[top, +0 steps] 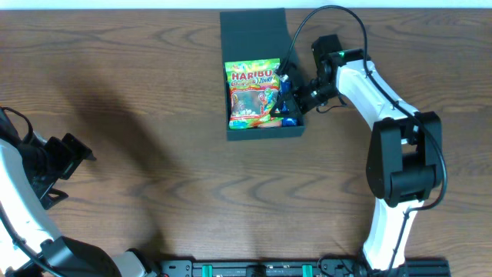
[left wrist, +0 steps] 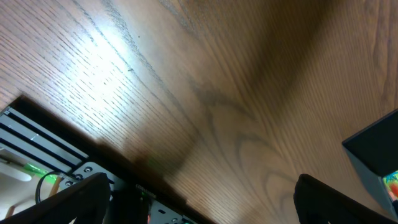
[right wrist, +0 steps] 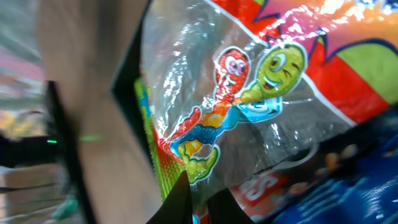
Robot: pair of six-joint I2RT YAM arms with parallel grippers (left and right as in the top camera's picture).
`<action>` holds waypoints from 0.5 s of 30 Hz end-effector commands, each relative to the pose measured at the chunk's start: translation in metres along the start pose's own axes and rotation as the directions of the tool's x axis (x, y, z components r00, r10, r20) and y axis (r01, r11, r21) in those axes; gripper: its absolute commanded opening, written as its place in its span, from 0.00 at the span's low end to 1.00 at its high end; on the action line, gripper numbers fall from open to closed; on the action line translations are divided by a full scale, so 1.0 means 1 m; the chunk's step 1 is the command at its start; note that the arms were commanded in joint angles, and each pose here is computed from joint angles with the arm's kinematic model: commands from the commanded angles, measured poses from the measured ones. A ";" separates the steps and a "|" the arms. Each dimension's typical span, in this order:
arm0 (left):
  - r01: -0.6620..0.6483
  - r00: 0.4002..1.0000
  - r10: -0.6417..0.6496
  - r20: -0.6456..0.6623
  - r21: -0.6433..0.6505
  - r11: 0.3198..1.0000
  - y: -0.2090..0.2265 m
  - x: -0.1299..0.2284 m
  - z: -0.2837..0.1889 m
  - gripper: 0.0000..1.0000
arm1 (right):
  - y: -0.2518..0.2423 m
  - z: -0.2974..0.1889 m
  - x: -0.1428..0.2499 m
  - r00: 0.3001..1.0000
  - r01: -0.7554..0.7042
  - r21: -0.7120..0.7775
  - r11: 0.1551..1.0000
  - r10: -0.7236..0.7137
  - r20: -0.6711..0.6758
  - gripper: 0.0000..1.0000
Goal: Pack container
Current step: 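Push the Haribo bag down flat into the box with the right gripper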
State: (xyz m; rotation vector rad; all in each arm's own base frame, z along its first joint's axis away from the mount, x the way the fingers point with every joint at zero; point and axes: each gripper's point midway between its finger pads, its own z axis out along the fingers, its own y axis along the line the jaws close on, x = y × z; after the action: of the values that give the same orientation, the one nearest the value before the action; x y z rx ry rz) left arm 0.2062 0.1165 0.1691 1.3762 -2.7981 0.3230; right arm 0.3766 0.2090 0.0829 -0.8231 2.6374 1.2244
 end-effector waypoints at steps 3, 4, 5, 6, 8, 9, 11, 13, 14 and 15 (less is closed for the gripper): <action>0.001 1.000 -0.001 0.013 -0.001 1.000 0.001 -0.002 -0.004 0.95 | 0.040 0.000 -0.011 0.997 -0.060 -0.222 0.973 0.071 0.043 0.10; 0.001 1.000 -0.001 0.013 -0.001 1.000 0.000 -0.001 -0.004 0.95 | 0.040 0.000 -0.010 0.996 -0.067 -0.223 0.973 0.078 0.038 0.12; 0.002 1.000 -0.002 0.013 -0.001 1.000 0.000 -0.001 -0.004 0.95 | 0.040 0.000 -0.009 0.996 -0.074 -0.220 0.973 0.082 0.031 0.19; 0.001 1.000 -0.001 0.013 -0.001 1.000 0.001 -0.001 -0.004 0.95 | 0.040 0.000 -0.007 0.997 -0.070 -0.218 0.973 0.078 0.027 0.21; 0.002 1.000 -0.002 0.013 0.000 1.000 0.000 -0.002 -0.004 0.95 | 0.040 0.000 -0.004 0.998 -0.052 -0.213 0.976 0.058 0.021 0.29; 0.001 1.000 -0.001 0.013 -0.001 1.000 0.001 -0.001 -0.004 0.95 | 0.040 0.000 -0.004 0.998 -0.053 -0.211 0.976 0.058 0.018 0.29; 0.002 1.000 -0.002 0.013 -0.001 1.000 0.001 -0.001 -0.004 0.95 | 0.039 0.000 -0.003 0.998 -0.058 -0.209 0.976 0.062 0.013 0.31; 0.001 1.000 -0.001 0.013 -0.001 1.000 0.001 -0.002 -0.004 0.95 | 0.039 0.000 -0.003 0.998 -0.058 -0.208 0.976 0.062 0.014 0.35; 0.001 1.000 -0.001 0.013 -0.001 1.000 0.001 -0.002 -0.004 0.95 | 0.038 0.000 -0.002 0.998 -0.058 -0.204 0.977 0.062 0.014 0.35; 0.001 1.000 -0.001 0.013 -0.001 1.000 0.001 -0.002 -0.004 0.95 | 0.036 0.000 -0.002 0.998 -0.060 -0.193 0.979 0.063 0.010 0.35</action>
State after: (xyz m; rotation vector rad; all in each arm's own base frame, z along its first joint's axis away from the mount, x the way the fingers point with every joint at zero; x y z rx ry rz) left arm 0.2062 0.1165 0.1691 1.3762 -2.7981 0.3230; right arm 0.3585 0.2217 0.1037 -0.7344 2.6182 1.4755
